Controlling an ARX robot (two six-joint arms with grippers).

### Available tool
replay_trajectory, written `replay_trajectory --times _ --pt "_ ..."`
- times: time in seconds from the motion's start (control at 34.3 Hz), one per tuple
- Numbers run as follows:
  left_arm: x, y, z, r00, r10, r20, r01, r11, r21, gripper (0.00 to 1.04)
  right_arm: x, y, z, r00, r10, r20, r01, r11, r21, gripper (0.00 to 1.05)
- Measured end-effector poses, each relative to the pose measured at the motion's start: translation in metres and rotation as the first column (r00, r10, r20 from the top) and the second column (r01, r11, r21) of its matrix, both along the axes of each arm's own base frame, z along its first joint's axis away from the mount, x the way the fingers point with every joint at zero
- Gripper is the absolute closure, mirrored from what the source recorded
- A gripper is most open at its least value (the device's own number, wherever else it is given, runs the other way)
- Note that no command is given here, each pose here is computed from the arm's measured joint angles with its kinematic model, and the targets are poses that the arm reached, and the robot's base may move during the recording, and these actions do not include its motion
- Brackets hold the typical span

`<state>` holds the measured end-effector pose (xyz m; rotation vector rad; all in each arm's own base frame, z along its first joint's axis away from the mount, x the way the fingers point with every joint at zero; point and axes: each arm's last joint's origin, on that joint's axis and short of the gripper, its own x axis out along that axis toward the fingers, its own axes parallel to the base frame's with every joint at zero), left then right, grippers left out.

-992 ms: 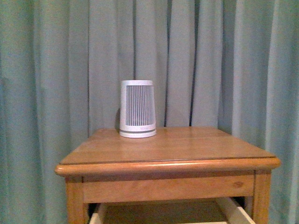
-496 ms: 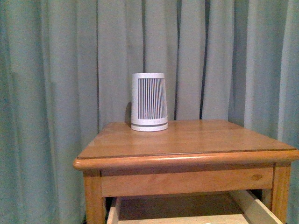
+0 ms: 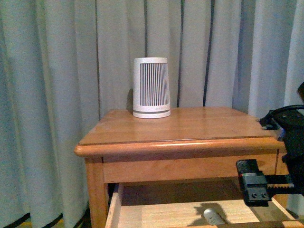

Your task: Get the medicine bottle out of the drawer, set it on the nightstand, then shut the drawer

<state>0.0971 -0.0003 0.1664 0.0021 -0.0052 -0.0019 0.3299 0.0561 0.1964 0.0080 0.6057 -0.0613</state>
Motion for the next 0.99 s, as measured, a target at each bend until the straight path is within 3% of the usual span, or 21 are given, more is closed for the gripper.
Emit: replay_trajectory --times 0.47,0.99 --pt "0.000 0.000 0.000 1.000 0.000 0.000 0.000 1.000 0.000 0.07 0.054 0.025 -0.053 0.987 0.030 -0.160 -0.025 0.999 0.032 0.07" --pt "0.000 0.000 0.000 1.000 0.000 0.000 0.000 1.000 0.000 0.07 0.039 0.038 -0.059 0.965 -0.050 -0.257 0.053 0.999 0.004 0.07"
